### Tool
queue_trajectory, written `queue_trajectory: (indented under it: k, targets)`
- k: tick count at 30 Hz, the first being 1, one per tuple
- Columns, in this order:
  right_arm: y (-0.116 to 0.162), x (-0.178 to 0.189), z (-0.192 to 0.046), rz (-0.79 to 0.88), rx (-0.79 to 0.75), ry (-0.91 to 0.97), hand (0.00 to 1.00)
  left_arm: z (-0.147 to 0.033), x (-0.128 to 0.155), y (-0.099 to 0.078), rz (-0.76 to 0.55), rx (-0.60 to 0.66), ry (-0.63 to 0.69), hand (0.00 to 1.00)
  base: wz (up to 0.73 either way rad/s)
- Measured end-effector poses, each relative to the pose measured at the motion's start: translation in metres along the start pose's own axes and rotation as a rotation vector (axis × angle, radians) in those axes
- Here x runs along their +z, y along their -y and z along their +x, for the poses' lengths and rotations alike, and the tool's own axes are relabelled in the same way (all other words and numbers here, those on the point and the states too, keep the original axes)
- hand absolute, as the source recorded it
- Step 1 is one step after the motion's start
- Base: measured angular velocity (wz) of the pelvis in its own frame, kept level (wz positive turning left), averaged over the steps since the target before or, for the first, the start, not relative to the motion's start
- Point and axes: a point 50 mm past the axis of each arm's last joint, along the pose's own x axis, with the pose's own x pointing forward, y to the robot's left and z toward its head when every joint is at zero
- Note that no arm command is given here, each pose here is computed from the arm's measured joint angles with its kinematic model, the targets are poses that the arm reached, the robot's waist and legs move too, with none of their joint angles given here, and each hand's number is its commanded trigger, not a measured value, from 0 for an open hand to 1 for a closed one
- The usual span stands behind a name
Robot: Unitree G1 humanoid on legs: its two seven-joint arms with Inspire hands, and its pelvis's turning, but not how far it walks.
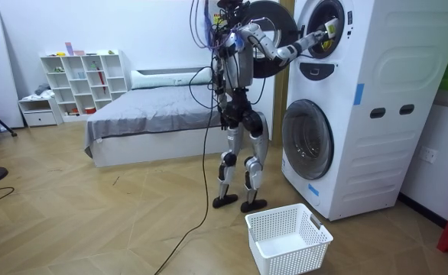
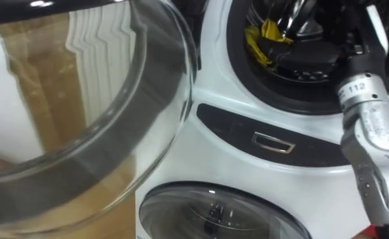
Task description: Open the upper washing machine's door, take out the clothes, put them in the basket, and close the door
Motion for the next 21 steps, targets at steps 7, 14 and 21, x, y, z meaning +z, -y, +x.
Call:
queue_trajectory:
  k: [7,14,21]
  targets:
    - [0.004,-0.002,0.001,-0.011,0.007,-0.011,0.00,-0.001,-0.006,-0.001,-0.001,0.003,-0.027,0.00,0.00]
    - [0.007,-0.006,0.001,-0.056,0.019,-0.027,0.00,-0.002,-0.013,0.000,0.005,0.001,-0.043,0.00,0.00]
    - [0.010,-0.009,0.001,-0.081,0.038,-0.046,0.00,-0.001,-0.012,-0.006,-0.037,0.025,-0.042,0.00,0.00]
